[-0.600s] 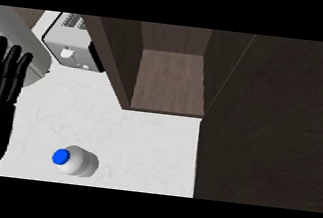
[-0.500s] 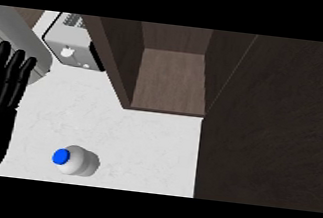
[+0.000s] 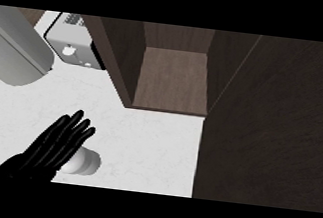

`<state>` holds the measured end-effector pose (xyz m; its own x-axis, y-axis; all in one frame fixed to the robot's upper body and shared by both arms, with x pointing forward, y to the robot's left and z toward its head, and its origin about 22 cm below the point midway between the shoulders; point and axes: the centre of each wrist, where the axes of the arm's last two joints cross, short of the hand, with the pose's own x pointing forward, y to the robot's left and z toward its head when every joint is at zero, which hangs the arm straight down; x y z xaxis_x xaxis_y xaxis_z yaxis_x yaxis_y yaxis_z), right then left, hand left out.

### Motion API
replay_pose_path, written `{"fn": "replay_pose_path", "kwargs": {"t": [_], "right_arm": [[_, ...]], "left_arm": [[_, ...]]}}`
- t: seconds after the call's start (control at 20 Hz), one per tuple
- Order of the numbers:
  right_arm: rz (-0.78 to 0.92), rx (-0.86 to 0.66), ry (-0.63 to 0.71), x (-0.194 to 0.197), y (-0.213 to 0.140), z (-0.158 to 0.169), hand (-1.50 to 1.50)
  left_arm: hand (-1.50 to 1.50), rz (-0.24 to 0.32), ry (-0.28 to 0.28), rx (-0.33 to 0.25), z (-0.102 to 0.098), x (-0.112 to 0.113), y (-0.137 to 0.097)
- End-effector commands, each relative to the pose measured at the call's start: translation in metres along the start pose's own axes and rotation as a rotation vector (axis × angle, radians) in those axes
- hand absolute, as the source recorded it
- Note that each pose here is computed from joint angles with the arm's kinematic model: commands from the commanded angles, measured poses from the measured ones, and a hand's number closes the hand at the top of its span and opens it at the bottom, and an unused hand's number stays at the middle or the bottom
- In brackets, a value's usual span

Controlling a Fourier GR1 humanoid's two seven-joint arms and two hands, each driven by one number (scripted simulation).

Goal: Pick up the bottled water, place it into the cabinet and close the cabinet

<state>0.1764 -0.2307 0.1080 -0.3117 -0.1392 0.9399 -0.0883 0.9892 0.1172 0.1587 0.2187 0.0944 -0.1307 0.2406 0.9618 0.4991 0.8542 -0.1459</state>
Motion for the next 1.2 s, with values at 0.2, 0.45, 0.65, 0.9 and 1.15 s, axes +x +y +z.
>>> {"fn": "replay_pose_path", "kwargs": {"t": [0.2,0.45,0.65,0.9,1.15], "right_arm": [[-0.121,0.018,0.089,0.019,0.006,0.049,-1.5],[-0.137,0.004,0.082,0.008,0.006,0.059,-1.5],[-0.114,0.008,0.075,0.019,0.018,0.057,-1.5],[-0.103,0.03,0.101,-0.006,0.007,0.067,-1.5],[-0.102,0.023,0.06,0.002,0.026,0.072,-1.5]], "left_arm": [[-1.5,0.127,0.105,-0.006,0.066,0.016,0.012],[-1.5,0.117,0.124,-0.001,0.091,0.021,0.037],[-1.5,0.093,0.125,-0.007,0.092,0.018,0.035],[-1.5,0.1,0.117,0.006,0.107,0.005,0.055],[-1.5,0.075,0.084,-0.009,0.114,0.006,0.056]]}}
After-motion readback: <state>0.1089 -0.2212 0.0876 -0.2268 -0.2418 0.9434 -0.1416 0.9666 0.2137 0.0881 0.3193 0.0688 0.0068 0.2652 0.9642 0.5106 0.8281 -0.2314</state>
